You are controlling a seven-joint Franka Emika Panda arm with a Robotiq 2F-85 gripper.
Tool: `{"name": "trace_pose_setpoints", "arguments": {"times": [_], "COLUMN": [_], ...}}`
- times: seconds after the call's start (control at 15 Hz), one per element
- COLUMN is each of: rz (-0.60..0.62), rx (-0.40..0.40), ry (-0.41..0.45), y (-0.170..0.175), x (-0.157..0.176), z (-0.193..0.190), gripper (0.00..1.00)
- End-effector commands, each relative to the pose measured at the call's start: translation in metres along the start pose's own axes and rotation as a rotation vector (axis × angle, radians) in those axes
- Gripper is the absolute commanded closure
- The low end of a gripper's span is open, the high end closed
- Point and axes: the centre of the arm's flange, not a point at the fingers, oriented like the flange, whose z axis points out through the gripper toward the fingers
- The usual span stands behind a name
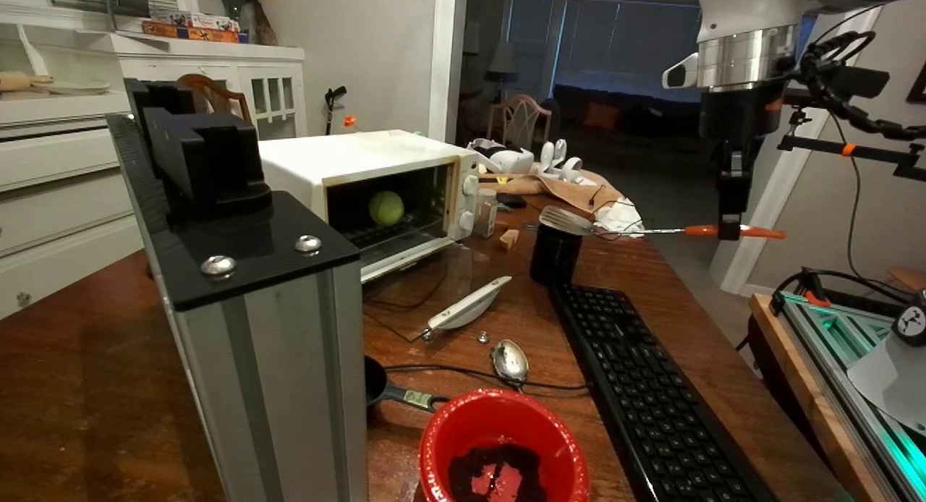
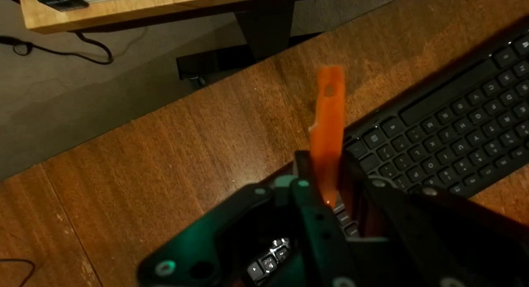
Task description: Use the spatula to push the green ball further into the microwave
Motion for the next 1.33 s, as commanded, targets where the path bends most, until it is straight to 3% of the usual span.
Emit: {"name": "trace_pose_setpoints", "arguments": {"times": [0.0, 0.13, 0.2, 0.73, 1.27], "rz": [0.000, 0.000, 0.000, 0.015, 0.001], "rx": [0.000, 0.000, 0.000, 0.085, 0.072], "ry": [0.000, 0.000, 0.001, 0.011, 0.013], "y": [0.000, 0.000, 0.000, -0.025, -0.058], "x": [0.000, 0.000, 0.000, 0.073, 0.150], "z": [0.000, 0.000, 0.000, 0.005, -0.017], "gripper": [0.80, 0.80, 0.95, 0.95, 0.95]}}
